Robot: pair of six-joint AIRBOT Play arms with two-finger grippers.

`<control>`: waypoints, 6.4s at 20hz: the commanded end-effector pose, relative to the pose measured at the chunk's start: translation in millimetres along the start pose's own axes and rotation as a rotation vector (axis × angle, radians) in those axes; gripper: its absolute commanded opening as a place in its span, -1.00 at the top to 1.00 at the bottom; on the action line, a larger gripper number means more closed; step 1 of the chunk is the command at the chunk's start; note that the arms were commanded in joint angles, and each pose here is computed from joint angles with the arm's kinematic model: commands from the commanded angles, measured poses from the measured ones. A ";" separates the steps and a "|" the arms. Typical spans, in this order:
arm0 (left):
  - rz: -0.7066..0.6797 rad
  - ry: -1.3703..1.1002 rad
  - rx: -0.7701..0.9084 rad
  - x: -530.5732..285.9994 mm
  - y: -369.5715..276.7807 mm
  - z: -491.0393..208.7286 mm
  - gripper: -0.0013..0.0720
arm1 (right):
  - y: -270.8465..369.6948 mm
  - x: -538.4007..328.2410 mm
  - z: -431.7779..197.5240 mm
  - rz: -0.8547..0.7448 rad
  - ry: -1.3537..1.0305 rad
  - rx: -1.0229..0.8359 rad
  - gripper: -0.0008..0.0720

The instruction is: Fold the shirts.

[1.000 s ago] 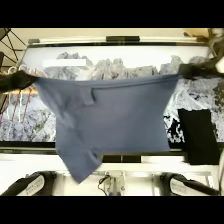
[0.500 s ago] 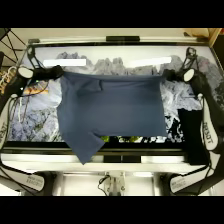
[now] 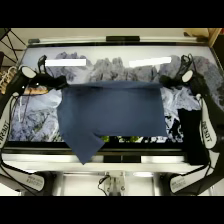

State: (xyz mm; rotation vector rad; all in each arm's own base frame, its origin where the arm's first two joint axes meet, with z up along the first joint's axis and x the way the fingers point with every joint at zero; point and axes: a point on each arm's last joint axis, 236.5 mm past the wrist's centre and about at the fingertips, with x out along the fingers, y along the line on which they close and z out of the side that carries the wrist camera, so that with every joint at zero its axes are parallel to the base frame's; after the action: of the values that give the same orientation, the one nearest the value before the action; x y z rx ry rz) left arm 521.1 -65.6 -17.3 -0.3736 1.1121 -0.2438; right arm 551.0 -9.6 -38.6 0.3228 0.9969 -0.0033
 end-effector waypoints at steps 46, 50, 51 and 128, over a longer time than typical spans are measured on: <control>-0.111 0.281 -0.358 -57.6 22.0 -324.6 -0.39 | -50.3 -165.4 -200.7 0.089 0.677 0.062 -0.30; -0.134 0.288 -0.324 -46.6 5.7 -324.7 0.88 | -74.6 -154.3 -217.0 -0.010 0.692 0.076 -0.30; -0.134 0.287 -0.325 -46.7 5.8 -324.3 0.87 | -79.5 -148.9 -232.8 -0.023 0.718 0.082 -0.30; -0.582 0.296 0.013 34.9 -199.1 -86.8 0.87 | 83.7 -78.3 -51.7 0.341 0.302 -0.100 0.80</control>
State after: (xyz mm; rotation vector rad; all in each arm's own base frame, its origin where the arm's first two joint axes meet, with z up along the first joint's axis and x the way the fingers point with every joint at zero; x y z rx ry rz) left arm 473.2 -221.9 24.7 -0.6815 1.2080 -0.7936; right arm 489.7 65.8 -35.2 0.4501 1.2910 0.3655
